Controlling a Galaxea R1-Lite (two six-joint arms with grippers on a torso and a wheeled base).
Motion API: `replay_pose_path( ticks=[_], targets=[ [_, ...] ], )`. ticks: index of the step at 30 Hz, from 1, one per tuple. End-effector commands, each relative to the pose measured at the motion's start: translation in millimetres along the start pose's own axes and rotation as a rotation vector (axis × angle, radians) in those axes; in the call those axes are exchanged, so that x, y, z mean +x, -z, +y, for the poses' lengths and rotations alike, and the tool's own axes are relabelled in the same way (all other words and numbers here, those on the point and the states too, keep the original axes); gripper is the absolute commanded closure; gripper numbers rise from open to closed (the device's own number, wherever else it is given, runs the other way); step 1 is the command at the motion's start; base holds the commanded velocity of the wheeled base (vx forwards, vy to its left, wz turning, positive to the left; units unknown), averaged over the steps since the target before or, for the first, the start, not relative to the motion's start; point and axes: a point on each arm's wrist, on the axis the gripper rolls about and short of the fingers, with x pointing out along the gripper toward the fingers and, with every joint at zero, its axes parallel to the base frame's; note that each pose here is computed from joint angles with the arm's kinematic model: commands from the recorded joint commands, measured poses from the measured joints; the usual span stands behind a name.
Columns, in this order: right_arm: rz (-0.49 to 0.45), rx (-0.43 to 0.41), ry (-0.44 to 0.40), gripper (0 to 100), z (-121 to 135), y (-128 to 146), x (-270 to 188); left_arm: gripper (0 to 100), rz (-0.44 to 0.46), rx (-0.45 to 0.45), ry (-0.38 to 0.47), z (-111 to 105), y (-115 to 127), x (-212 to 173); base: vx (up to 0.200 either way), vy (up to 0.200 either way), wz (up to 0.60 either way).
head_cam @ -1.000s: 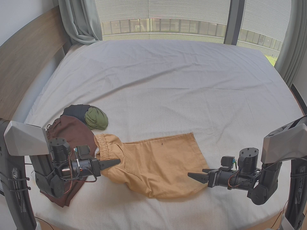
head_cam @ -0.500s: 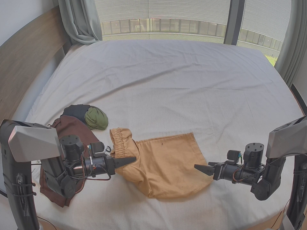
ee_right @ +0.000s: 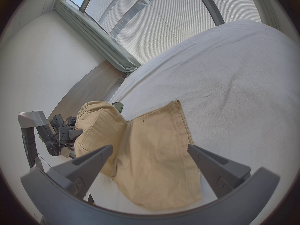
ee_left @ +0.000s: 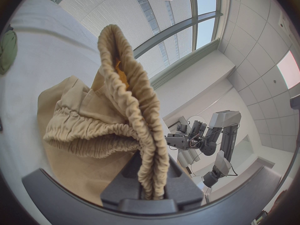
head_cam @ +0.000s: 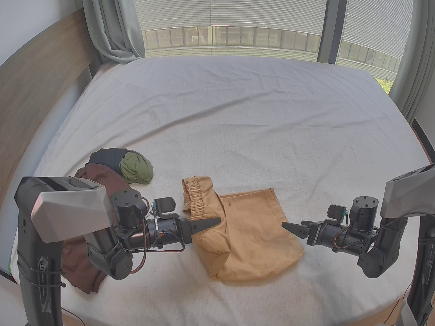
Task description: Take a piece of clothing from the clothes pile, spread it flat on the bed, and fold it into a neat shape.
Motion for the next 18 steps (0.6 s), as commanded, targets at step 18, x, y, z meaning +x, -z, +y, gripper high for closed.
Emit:
replay_pose_path(
  ticks=[18],
  targets=[
    [-0.042, 0.011, 0.034, 0, -14.6, -9.1, -0.4, 100, 0.063, -0.047, 0.111, -6.4, 30.0, 65.3, 0.000, 0.000, 0.00]
  ],
)
